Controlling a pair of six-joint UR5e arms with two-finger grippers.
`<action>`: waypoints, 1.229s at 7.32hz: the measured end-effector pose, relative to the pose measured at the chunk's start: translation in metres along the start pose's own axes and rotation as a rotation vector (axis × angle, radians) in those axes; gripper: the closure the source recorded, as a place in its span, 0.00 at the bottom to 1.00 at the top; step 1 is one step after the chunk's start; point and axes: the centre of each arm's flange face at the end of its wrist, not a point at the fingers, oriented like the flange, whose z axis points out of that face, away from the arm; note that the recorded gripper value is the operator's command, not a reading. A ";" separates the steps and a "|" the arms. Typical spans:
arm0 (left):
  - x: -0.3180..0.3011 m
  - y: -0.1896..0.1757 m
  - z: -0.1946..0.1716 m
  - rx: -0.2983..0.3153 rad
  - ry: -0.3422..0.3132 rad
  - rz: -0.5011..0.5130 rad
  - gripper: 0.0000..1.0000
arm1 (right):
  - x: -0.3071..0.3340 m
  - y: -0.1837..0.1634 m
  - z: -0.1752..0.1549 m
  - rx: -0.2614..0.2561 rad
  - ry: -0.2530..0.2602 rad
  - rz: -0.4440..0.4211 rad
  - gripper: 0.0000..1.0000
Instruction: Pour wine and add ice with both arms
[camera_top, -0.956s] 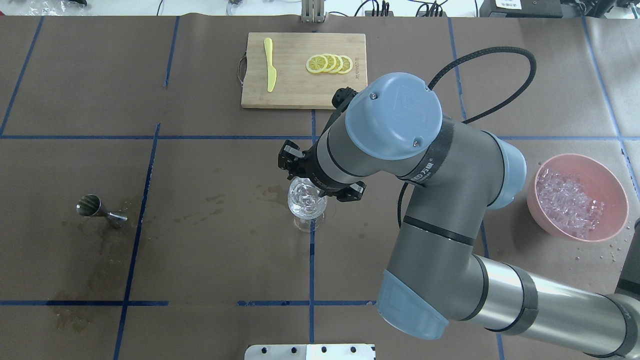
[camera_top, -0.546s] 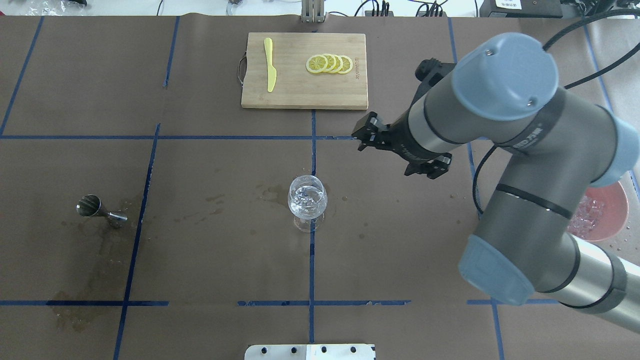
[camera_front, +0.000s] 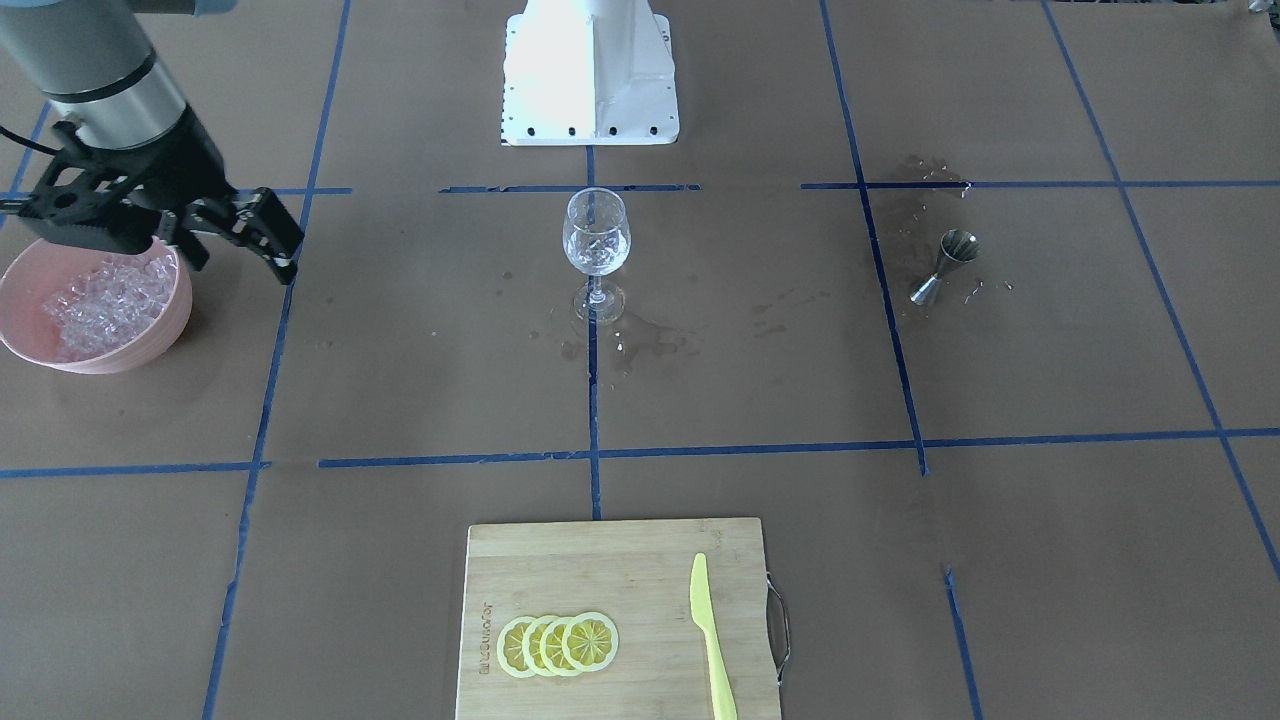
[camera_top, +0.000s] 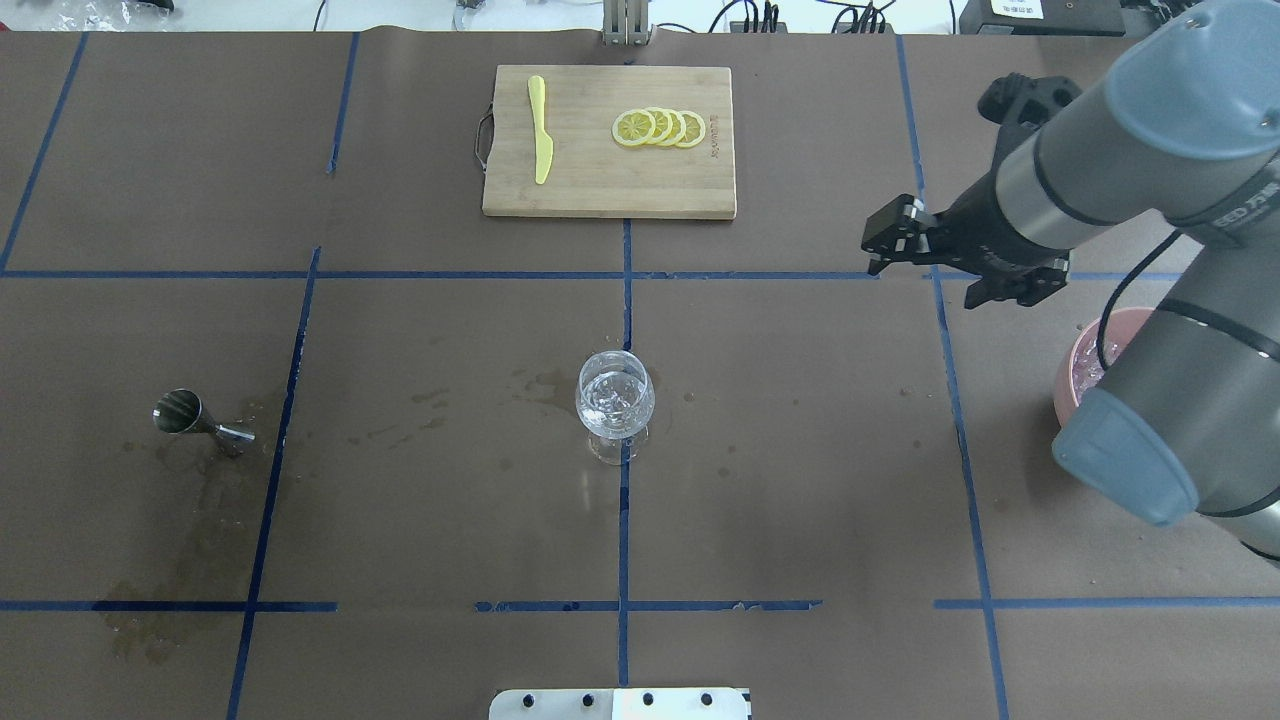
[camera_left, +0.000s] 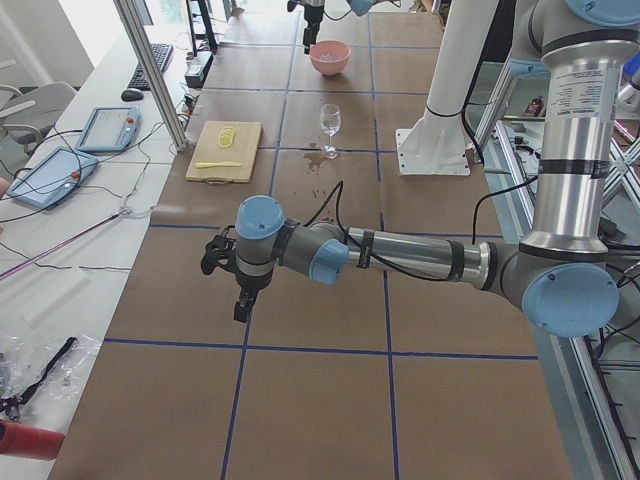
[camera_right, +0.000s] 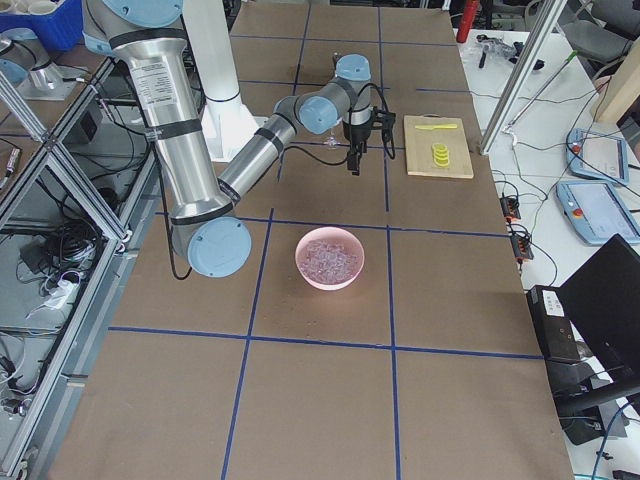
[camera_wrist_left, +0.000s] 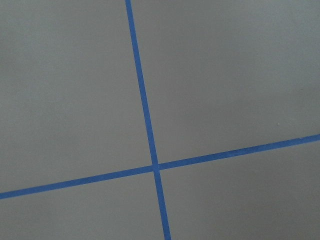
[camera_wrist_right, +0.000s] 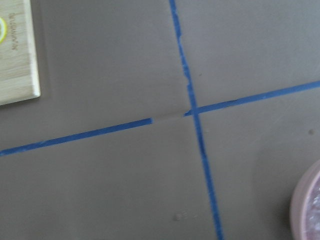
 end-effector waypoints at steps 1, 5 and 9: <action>0.004 -0.002 -0.001 0.008 0.020 0.010 0.00 | 0.041 -0.026 0.001 -0.009 0.028 -0.059 0.00; 0.012 -0.012 -0.005 0.020 0.051 0.027 0.00 | 0.221 -0.117 -0.003 -0.092 0.045 -0.258 0.00; 0.015 -0.014 -0.005 0.015 0.054 0.031 0.00 | 0.300 -0.135 0.009 -0.152 -0.014 -0.348 0.00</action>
